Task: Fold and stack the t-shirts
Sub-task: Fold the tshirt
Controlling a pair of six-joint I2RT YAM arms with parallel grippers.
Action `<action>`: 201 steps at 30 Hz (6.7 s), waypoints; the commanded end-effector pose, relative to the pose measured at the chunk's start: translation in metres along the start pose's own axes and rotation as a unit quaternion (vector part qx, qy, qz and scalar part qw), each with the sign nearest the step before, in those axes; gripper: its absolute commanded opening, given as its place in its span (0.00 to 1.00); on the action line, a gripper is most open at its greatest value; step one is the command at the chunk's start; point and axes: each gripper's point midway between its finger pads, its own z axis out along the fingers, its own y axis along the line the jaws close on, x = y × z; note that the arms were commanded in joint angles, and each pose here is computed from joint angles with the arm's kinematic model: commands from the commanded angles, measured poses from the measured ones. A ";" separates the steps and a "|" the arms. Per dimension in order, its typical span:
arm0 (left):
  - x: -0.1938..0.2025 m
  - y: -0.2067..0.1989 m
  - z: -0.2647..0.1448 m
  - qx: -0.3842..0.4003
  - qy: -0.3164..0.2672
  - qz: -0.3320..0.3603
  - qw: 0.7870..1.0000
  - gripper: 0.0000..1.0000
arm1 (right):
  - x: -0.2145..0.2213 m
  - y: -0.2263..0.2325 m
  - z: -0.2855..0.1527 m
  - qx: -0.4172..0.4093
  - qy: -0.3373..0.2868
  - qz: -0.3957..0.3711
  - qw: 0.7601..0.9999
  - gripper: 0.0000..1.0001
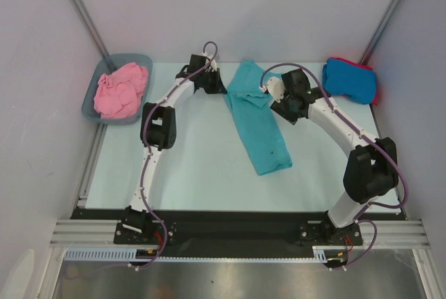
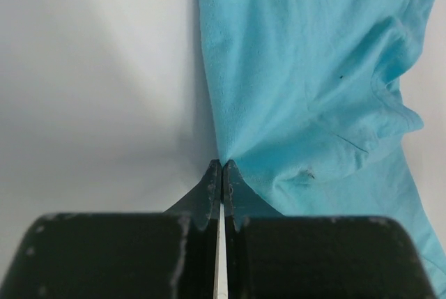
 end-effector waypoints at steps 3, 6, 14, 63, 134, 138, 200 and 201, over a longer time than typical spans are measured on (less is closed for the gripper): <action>-0.041 -0.016 -0.037 -0.013 -0.040 0.047 0.998 0.00 | -0.021 -0.014 -0.021 0.021 -0.041 0.004 0.999 0.60; -0.044 -0.005 -0.044 -0.034 -0.039 0.056 0.997 0.00 | -0.017 -0.012 -0.020 0.017 -0.036 0.003 0.999 0.61; -0.047 0.019 -0.061 -0.086 -0.029 0.073 0.993 0.00 | -0.008 -0.003 -0.018 0.009 -0.027 -0.004 1.000 0.61; -0.135 0.017 -0.297 -0.195 -0.142 0.163 0.957 1.00 | 0.005 0.207 0.015 -0.206 -0.110 -0.398 0.887 0.64; -0.182 0.020 -0.330 -0.246 -0.211 0.191 0.927 1.00 | -0.096 0.304 -0.186 -0.501 -0.067 -0.296 0.810 0.00; -0.184 0.019 -0.332 -0.247 -0.215 0.192 0.925 1.00 | -0.104 0.302 -0.203 -0.503 -0.092 -0.297 0.807 0.00; -0.173 0.033 -0.321 -0.256 -0.193 0.189 0.928 1.00 | -0.195 0.163 0.050 -0.205 -0.109 -0.293 0.928 0.00; -0.173 0.032 -0.321 -0.256 -0.194 0.189 0.928 1.00 | -0.196 0.163 0.050 -0.204 -0.110 -0.293 0.928 0.00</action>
